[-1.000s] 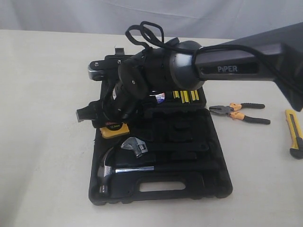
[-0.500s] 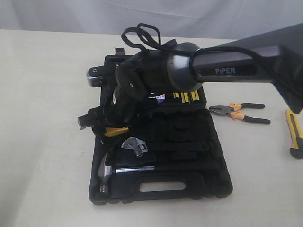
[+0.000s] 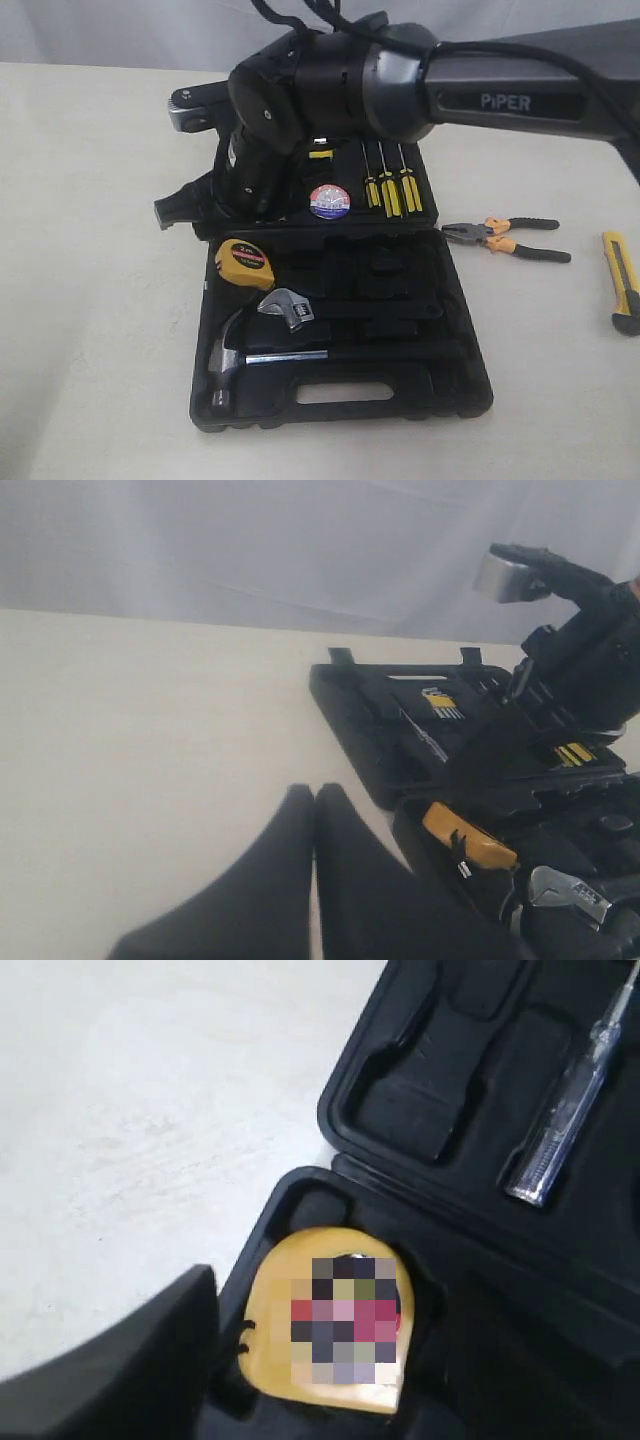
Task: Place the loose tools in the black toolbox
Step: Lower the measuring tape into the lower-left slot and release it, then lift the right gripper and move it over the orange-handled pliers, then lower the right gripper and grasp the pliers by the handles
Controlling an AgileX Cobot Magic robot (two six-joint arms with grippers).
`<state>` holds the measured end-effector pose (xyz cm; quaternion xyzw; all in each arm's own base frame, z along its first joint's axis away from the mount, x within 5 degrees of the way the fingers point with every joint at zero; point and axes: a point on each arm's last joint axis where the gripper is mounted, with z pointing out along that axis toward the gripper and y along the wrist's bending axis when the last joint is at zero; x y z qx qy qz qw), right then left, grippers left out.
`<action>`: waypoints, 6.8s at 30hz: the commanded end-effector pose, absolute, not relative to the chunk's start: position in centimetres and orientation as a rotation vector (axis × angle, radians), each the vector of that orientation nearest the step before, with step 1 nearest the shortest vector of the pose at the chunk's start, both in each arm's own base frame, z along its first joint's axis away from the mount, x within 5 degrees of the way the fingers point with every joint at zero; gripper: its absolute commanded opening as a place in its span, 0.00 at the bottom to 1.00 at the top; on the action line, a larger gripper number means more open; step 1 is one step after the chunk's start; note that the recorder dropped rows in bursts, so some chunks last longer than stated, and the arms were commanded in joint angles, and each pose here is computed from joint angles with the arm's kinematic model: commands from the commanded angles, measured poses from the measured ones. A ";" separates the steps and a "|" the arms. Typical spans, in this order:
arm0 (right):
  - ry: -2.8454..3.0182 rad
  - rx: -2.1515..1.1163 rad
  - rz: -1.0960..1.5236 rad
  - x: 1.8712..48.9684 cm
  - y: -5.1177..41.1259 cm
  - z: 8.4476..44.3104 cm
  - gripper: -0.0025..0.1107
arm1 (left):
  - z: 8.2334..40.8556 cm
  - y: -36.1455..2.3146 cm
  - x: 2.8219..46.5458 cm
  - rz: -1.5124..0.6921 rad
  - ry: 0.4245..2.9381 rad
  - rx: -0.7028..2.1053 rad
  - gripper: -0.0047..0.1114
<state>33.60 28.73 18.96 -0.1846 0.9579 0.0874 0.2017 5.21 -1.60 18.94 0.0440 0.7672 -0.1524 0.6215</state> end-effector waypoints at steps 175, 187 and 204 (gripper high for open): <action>2.557 -1.033 -0.388 35.3 2.8 14.9 0.48 | 18.9 -1.6 5.2 -0.346 1.765 0.111 0.04; 2.609 -1.113 -0.374 35.0 3.5 13.1 0.36 | 18.9 -1.6 5.2 -0.346 1.765 0.111 0.04; 2.506 -1.192 -0.348 35.6 5.2 12.4 0.55 | 18.9 -1.6 5.2 -0.346 1.765 0.111 0.04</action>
